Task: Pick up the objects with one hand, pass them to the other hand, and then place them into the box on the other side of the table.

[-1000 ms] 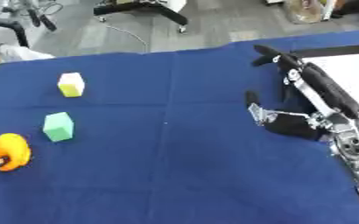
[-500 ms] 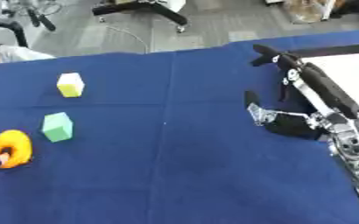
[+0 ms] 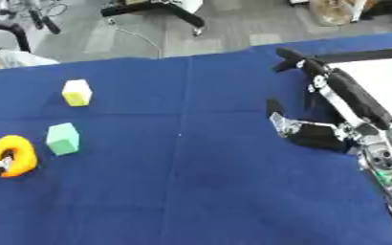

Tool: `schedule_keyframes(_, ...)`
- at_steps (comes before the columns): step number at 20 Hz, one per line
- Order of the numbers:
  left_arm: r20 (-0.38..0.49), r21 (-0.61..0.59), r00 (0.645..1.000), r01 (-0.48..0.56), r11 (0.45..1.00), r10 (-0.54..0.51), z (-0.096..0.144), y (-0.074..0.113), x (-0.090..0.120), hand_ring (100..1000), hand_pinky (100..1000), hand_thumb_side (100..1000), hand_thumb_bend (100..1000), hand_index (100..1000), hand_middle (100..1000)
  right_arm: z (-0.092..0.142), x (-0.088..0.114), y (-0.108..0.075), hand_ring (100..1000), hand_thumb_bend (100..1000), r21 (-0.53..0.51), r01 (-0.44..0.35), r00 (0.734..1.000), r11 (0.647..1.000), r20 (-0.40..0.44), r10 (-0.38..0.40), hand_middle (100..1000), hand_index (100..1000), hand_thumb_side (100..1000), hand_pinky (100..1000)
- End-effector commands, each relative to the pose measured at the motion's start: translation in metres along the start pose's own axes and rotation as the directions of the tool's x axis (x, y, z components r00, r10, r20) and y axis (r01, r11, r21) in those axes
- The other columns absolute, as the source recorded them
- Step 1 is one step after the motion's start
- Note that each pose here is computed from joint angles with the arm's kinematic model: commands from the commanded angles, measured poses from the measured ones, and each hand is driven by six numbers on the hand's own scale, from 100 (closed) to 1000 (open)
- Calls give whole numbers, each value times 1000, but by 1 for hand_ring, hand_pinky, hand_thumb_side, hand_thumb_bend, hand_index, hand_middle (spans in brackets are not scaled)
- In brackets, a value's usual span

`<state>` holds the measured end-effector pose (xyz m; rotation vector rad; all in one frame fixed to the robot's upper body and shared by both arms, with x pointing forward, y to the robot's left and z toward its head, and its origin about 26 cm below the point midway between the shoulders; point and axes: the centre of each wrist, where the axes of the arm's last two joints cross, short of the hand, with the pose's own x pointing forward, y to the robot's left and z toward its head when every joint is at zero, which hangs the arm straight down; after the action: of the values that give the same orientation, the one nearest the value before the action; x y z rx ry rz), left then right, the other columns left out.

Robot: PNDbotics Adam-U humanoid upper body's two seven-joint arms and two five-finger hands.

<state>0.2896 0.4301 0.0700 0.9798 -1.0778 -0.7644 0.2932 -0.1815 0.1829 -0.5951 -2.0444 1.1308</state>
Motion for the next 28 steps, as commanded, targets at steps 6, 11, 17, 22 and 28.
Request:
schedule_keyframes(6,98,230,995,-53,972,31,26,37,9,399,711,191,208,460,214,0,2,-10,959,100,-36,-17,1000,999,9,17,786,1000,370,338)
schedule_keyframes(11,151,331,987,-100,938,52,38,54,24,400,711,194,223,462,212,0,1,-10,957,100,-33,-22,1000,999,9,22,787,1000,366,340)
schedule_keyframes(17,335,414,932,-279,867,140,38,66,65,397,702,178,251,453,213,1,1,-9,948,100,-42,-16,1000,999,14,16,776,1000,383,332)
schedule_keyframes(22,536,371,807,-489,789,248,31,58,113,402,703,171,298,454,225,-2,1,-13,918,100,-118,-2,1000,993,29,5,730,1000,431,325)
schedule_keyframes(28,723,114,572,-652,749,387,19,34,183,404,703,167,317,453,232,-9,3,-24,917,100,-230,35,997,972,79,-17,727,1000,455,349)
